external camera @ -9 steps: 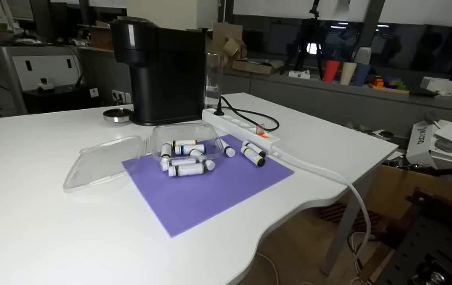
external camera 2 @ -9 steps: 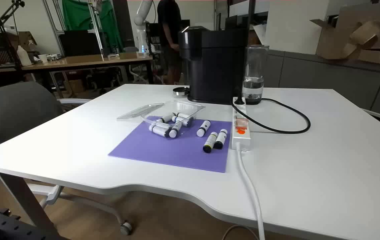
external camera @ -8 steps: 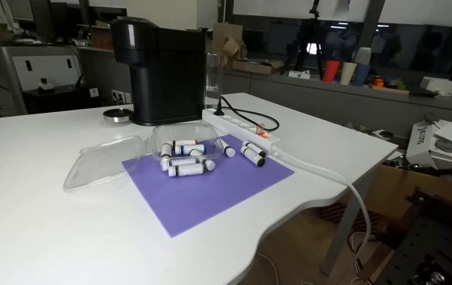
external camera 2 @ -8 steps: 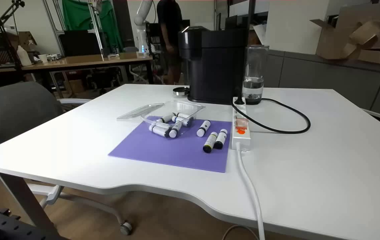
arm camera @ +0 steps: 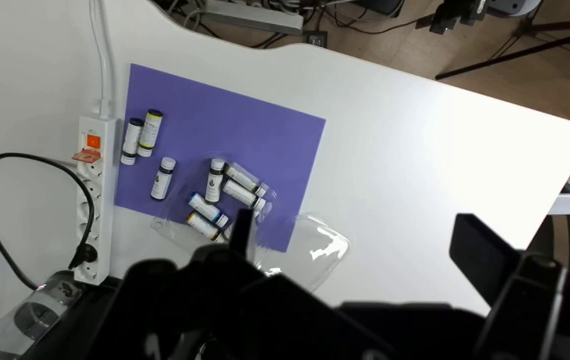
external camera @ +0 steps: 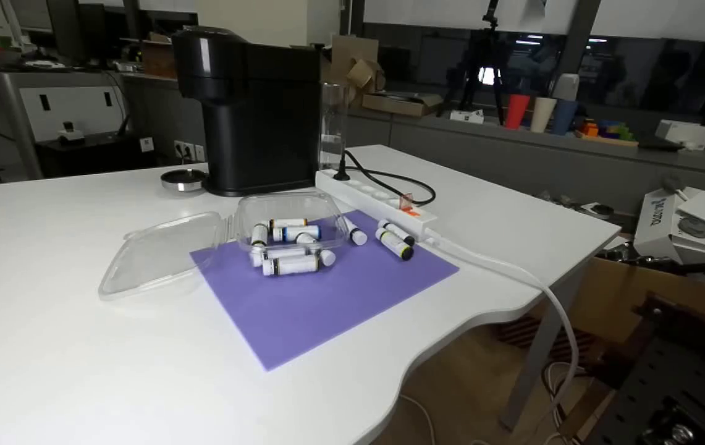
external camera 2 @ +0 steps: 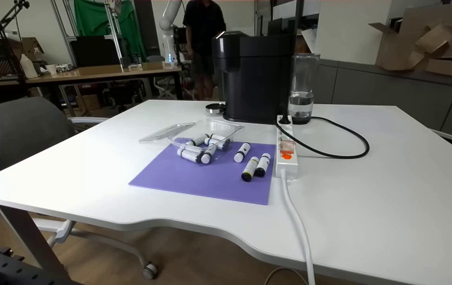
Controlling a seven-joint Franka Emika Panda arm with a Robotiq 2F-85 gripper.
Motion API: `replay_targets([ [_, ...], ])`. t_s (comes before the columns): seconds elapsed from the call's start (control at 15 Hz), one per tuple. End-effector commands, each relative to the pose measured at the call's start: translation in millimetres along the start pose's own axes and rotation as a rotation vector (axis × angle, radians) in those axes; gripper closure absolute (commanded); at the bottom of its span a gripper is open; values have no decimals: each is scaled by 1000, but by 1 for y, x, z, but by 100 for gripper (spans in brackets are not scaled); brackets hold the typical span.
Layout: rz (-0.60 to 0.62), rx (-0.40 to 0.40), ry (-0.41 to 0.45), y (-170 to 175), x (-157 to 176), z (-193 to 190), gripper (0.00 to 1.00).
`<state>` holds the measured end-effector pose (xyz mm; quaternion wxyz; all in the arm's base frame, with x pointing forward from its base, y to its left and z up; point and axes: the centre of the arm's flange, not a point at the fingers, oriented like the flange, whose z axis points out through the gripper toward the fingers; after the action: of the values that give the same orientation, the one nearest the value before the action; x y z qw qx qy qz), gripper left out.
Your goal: Pick up one bottle from the table and place it inside the container on the left
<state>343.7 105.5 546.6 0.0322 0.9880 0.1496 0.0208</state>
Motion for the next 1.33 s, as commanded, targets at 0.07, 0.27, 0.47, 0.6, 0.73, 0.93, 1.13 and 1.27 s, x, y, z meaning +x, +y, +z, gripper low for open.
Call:
replay_targets([
  [0.07, 0, 0, 0, 0, 0, 0, 0],
  [0.27, 50, -53, 61, 26, 7, 6, 0],
  [0.47, 122, -140, 129, 79, 16, 16, 0],
  [0.6, 170, -163, 145, 119, 18, 31, 0],
  [0.73, 231, -161, 155, 156, 17, 49, 0],
  [0.93, 302, -122, 146, 205, 11, 86, 0],
  [1.13, 294, -115, 123, 226, 11, 118, 0],
  [1.27, 253, -88, 121, 230, 14, 138, 0],
])
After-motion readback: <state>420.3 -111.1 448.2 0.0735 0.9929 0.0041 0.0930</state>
